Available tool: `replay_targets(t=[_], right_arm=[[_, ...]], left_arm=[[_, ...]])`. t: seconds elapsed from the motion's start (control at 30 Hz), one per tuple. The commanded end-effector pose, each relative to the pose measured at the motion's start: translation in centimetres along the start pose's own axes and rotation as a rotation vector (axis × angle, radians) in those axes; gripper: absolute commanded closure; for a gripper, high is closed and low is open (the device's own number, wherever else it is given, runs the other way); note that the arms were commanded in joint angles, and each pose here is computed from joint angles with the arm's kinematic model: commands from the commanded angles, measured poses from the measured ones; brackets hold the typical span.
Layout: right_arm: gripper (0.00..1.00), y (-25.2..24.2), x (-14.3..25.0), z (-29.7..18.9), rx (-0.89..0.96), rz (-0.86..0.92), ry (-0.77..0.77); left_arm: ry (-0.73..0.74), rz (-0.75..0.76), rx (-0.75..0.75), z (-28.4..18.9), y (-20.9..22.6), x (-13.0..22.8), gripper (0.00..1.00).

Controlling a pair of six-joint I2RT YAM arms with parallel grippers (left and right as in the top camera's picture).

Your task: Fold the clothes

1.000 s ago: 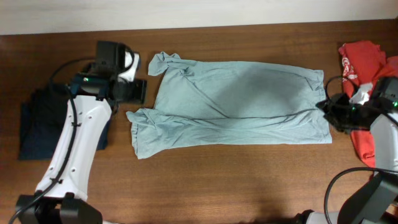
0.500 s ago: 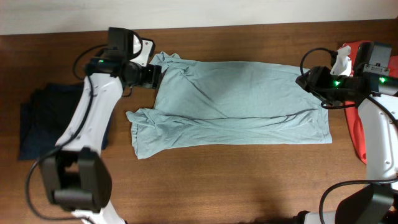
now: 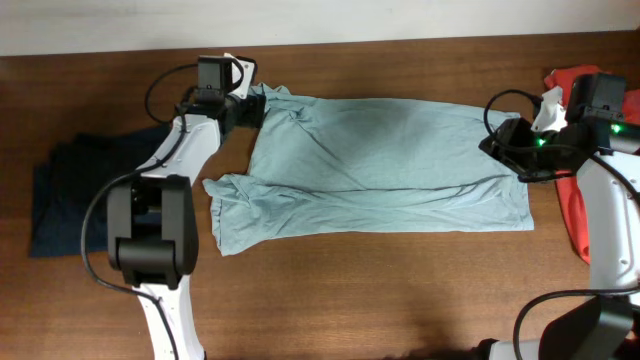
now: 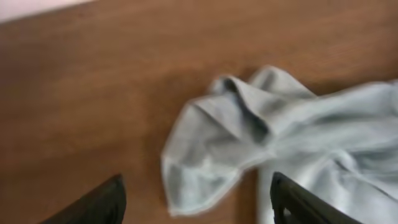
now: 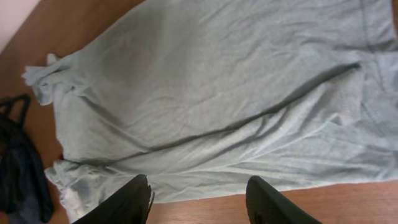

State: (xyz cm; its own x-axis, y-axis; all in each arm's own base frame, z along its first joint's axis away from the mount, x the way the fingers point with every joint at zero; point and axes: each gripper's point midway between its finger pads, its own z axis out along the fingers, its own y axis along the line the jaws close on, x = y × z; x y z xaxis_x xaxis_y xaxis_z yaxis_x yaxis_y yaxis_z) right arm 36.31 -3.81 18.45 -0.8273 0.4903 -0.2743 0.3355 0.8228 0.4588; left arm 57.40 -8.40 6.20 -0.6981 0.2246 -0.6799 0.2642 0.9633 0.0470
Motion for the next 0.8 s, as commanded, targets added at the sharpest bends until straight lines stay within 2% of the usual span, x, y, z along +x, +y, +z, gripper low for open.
replay_targets(t=[0.0, 0.1, 0.43, 0.57, 0.67, 0.7, 0.77], right_arm=[[0.45, 0.0, -0.4, -0.7, 0.031, -0.025, -0.028], [0.45, -0.1, -0.4, -0.7, 0.032, -0.023, -0.025], [0.46, -0.1, -0.2, -0.7, 0.033, -0.021, -0.02], [0.46, -0.1, -0.1, -0.7, 0.035, -0.018, -0.013], [0.46, -0.2, 0.2, -0.7, 0.037, -0.014, -0.004], [0.46, -0.2, 0.3, -0.7, 0.038, -0.013, -0.001], [0.46, -0.2, 0.3, -0.7, 0.038, -0.012, -0.001]], left_arm=[[-0.019, -0.004, -0.075, 1.0, 2.5, 0.0, 0.3], [-0.024, -0.009, -0.074, 1.8, 2.8, 0.4, 0.36], [-0.022, -0.01, 0.04, 3.9, 0.9, 1.7, 0.38], [-0.023, -0.011, 0.084, 4.0, 0.1, 1.9, 0.43], [-0.012, -0.012, 0.088, 4.2, 0.0, 2.3, 0.75], [-0.01, -0.013, 0.087, 4.2, 0.1, 2.3, 1.0], [-0.002, -0.015, 0.082, 3.8, 0.4, 1.8, 1.0]])
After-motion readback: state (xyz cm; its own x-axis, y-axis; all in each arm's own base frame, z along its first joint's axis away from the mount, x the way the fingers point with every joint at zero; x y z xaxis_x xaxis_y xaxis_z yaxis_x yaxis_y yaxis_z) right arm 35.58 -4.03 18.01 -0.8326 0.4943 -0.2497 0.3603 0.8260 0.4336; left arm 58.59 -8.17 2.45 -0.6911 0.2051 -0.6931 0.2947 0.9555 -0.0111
